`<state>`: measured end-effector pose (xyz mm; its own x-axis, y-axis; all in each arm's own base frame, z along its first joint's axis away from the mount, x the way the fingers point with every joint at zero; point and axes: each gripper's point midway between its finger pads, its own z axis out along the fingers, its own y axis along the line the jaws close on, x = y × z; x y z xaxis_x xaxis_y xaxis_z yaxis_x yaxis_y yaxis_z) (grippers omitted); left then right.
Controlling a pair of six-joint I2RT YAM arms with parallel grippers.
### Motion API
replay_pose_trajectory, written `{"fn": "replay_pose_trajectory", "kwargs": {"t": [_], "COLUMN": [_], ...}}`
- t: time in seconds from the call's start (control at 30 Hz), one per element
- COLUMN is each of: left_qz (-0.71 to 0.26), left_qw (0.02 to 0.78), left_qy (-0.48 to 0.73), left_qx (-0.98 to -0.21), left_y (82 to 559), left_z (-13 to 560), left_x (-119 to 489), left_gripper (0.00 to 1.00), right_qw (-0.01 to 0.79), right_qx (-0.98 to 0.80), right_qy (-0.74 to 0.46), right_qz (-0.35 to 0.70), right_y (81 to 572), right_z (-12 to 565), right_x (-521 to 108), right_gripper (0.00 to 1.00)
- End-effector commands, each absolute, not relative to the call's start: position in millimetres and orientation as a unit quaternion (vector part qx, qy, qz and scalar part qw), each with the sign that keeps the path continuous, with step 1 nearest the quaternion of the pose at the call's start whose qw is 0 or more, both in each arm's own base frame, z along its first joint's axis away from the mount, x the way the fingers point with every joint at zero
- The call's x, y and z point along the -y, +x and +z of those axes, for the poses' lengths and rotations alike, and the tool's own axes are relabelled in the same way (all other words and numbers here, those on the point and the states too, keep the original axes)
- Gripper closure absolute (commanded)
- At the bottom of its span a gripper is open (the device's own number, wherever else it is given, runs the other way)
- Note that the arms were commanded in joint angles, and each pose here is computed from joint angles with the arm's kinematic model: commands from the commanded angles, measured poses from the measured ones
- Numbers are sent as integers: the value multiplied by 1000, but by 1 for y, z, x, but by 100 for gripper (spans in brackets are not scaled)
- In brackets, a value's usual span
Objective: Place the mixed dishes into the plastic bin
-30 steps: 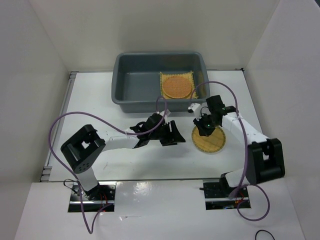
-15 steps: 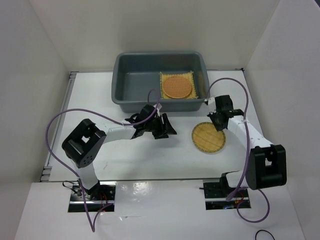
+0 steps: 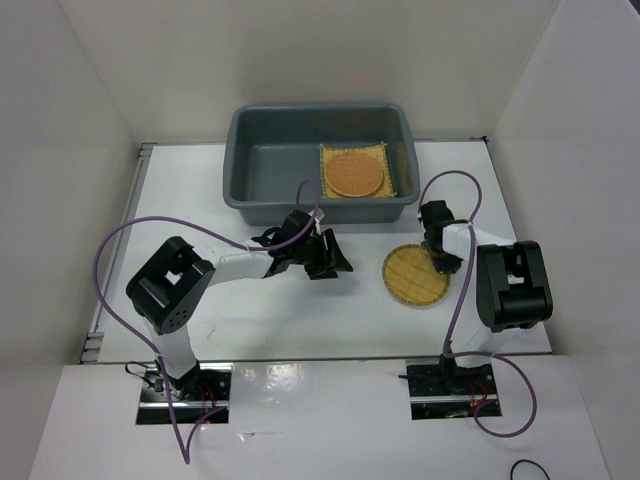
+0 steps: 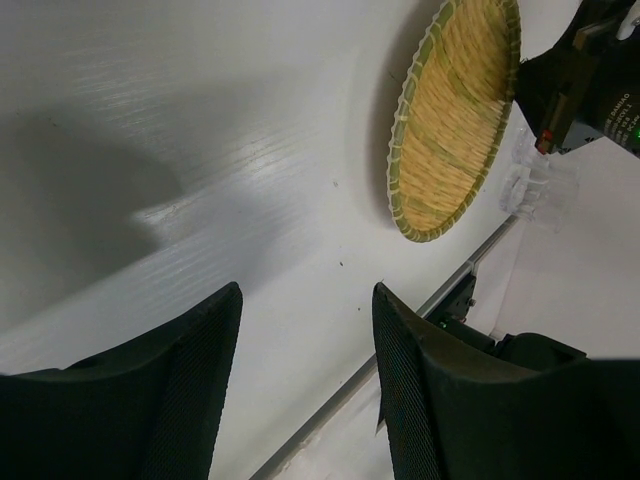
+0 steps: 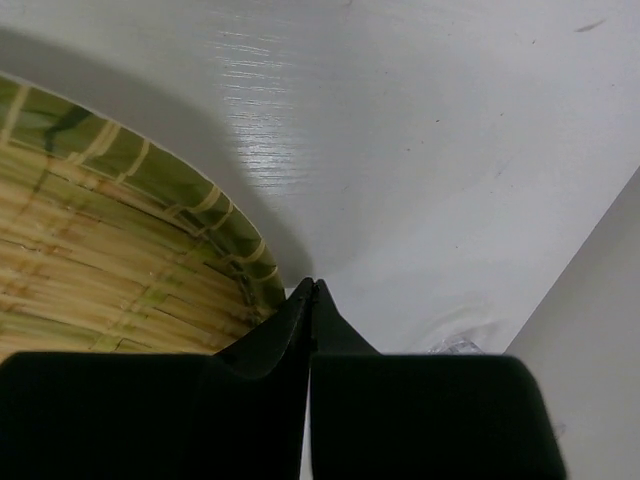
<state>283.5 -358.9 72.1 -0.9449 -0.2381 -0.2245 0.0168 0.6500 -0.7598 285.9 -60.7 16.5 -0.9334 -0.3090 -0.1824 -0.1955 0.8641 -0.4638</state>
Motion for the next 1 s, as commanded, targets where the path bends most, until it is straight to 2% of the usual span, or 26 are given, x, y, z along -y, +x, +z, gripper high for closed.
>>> {"fn": "replay_pose_trajectory", "kwargs": {"t": [0.0,0.33,0.5,0.6,0.77,0.97], "left_qz": [-427,-438,-449,-463,-497,-485], "left_qw": [159,159,154,151,96,77], "left_qy": [-51,-44,-40,-21,91,130], "left_qx": [-889,-884,-879,-873,-858,-861], "left_y": [284,282,280,281,288,296], "left_z": [78,78,74,72,67,62], "left_x": [364,366,364,367,380,383], "left_gripper": [38,41,42,42,42,33], "right_qw": [136,116,125,136,157,147], "right_qx": [-958,-974,-953,-946,-945,-948], "right_qy": [-113,-187,-267,-281,-275,-273], "right_qz": [-226,-55,69,86,78,76], "right_y": [290,284,277,276,282,280], "right_z": [14,6,20,31,43,37], "right_x": [62,6,-35,-42,-41,-39], "right_gripper": [100,100,100,100,99,99]}}
